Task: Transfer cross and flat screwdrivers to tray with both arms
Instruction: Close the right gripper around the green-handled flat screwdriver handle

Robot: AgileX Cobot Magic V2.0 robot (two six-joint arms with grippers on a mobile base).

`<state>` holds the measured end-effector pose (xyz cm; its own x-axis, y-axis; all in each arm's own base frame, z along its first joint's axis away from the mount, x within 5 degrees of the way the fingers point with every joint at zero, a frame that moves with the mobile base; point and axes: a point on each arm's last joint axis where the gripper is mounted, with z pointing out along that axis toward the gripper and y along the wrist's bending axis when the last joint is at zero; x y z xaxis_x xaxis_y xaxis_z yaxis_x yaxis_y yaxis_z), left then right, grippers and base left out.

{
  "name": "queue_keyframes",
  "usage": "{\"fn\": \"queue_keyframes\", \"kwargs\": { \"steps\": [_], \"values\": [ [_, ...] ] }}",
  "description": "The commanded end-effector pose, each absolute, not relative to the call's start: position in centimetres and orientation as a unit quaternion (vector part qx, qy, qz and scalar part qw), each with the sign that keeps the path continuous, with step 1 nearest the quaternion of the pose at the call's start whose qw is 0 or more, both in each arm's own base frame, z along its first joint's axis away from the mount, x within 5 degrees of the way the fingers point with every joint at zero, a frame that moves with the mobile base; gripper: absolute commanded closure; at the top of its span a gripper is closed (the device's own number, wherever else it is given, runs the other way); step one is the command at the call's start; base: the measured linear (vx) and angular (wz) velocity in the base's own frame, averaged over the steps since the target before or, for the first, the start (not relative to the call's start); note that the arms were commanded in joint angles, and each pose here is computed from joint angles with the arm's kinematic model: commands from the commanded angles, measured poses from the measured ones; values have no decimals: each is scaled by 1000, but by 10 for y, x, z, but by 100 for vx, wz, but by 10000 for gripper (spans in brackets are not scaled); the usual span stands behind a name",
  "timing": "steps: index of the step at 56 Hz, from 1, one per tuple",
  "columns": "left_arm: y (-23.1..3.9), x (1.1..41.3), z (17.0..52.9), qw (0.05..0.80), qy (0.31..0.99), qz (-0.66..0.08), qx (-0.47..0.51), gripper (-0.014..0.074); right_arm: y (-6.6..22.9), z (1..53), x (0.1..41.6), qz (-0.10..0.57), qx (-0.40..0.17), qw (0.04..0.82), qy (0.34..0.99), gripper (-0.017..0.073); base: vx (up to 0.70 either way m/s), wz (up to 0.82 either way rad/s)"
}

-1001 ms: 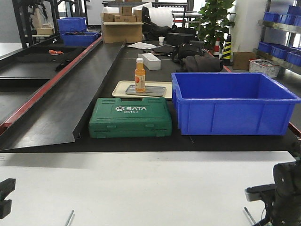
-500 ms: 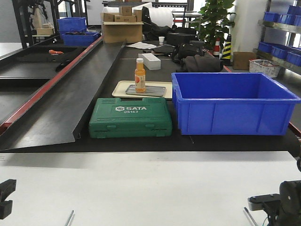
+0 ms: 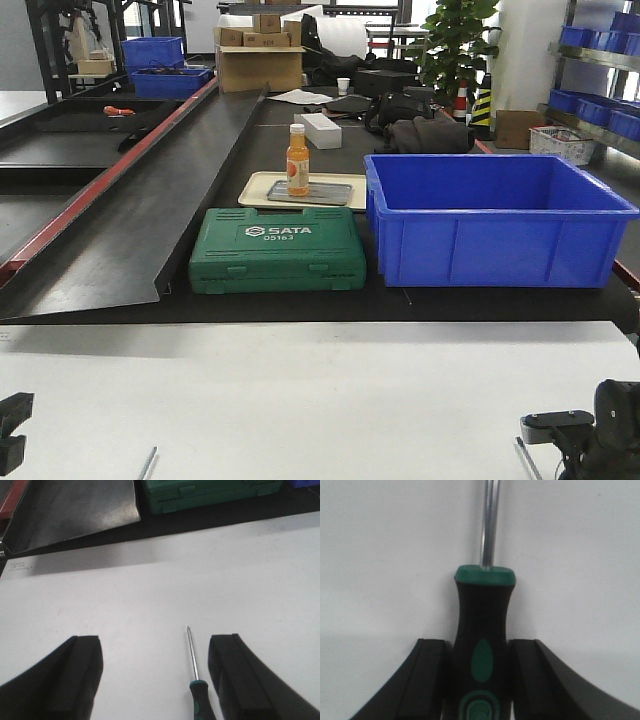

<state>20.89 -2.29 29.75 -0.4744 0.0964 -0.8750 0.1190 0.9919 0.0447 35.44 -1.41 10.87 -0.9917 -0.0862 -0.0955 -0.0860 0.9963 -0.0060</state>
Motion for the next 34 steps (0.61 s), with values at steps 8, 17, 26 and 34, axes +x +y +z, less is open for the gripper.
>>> {"fn": "queue_keyframes", "kwargs": {
  "steps": [8, 17, 26, 34],
  "values": [
    [-25, 215, 299, 487, 872, -28, 44, 24, -11, 136, 354, 13, -22, 84, 996, 570, 0, 0],
    [-29, 236, 282, 399, 915, -36, 32, 24, -10, 143, 353, 17, -18, 90, 996, 568, 0, 0],
    [-35, 267, 270, 312, 948, -40, 48, 24, -10, 143, 352, 18, -16, 84, 996, 567, 0, 0],
    [-45, 291, 248, 254, 963, -75, 49, 24, -10, 143, 352, 18, -16, 85, 996, 567, 0, 0]
  ]
}}
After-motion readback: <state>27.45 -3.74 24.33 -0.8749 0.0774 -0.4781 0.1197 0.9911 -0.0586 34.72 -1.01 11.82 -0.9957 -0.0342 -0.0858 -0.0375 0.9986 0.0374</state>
